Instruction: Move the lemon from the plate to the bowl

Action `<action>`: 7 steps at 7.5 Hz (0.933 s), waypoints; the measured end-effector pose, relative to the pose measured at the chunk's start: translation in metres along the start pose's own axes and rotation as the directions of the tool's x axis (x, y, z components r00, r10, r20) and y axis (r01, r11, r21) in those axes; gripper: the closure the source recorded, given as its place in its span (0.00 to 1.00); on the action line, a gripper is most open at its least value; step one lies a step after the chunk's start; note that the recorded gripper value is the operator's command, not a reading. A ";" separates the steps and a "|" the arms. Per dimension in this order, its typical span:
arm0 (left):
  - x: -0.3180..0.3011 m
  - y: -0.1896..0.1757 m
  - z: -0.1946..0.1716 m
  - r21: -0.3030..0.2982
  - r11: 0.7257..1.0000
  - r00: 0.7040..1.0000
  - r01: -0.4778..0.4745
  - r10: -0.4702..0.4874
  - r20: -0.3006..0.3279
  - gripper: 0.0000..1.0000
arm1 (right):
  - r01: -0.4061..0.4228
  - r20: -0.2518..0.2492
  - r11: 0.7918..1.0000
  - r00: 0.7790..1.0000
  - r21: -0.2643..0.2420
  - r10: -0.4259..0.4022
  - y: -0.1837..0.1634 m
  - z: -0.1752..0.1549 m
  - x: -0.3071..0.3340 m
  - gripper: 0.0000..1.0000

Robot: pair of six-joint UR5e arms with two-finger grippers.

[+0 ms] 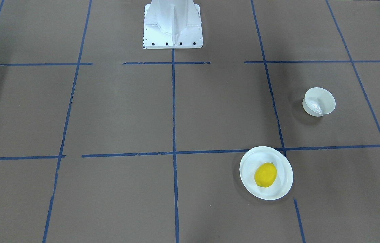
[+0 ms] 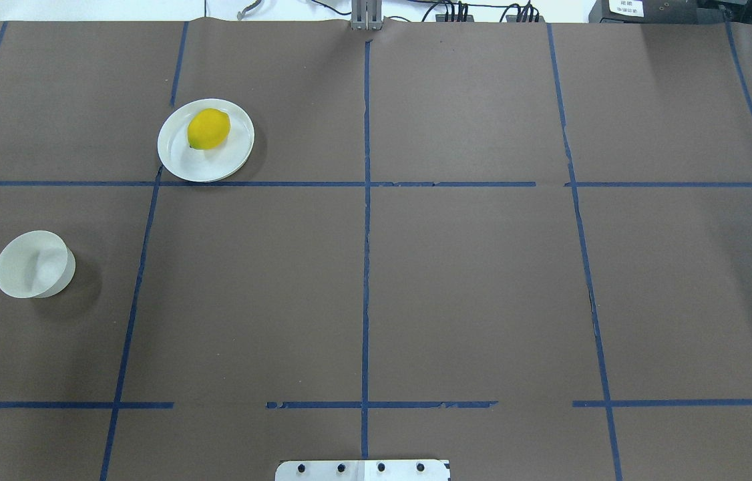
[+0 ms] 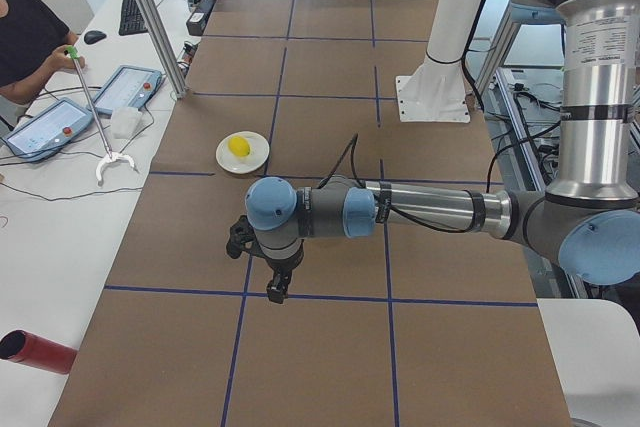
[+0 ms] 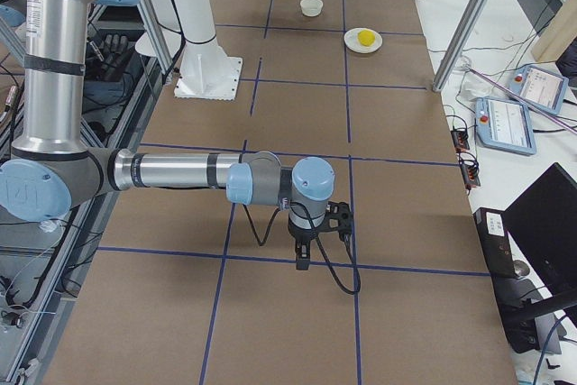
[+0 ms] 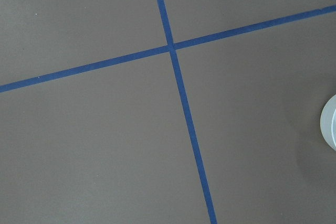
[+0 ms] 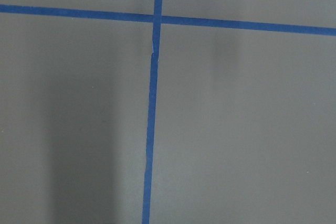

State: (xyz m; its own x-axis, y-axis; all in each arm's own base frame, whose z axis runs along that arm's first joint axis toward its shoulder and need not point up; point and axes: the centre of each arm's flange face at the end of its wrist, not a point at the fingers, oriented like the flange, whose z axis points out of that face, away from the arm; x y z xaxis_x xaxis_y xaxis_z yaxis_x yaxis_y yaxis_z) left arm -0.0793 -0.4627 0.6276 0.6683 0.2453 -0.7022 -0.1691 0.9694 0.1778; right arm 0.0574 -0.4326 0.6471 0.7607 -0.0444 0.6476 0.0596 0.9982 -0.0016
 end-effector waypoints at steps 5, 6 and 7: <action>0.011 -0.001 -0.010 0.034 0.999 0.999 -0.032 0.031 0.015 0.00 | 0.000 0.000 1.000 1.000 0.000 0.000 0.000 0.000 0.000 0.00; 0.013 -0.002 -0.010 0.043 0.998 0.999 -0.040 0.039 0.018 0.00 | 0.000 0.000 1.000 1.000 0.000 0.000 0.000 0.000 0.000 0.00; 0.018 -0.005 -0.007 0.043 0.999 0.999 -0.032 0.031 0.017 0.00 | 0.000 0.000 1.000 1.000 0.000 0.000 0.000 0.000 0.000 0.00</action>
State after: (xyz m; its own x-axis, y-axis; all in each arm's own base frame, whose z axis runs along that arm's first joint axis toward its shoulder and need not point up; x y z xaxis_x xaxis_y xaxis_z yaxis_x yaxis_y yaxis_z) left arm -0.0719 -0.4630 0.6089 0.6747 0.2751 -0.6850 -0.1586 0.9603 0.2295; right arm 0.0574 -0.4326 0.6471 0.7607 -0.0445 0.6476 0.0596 0.9982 -0.0015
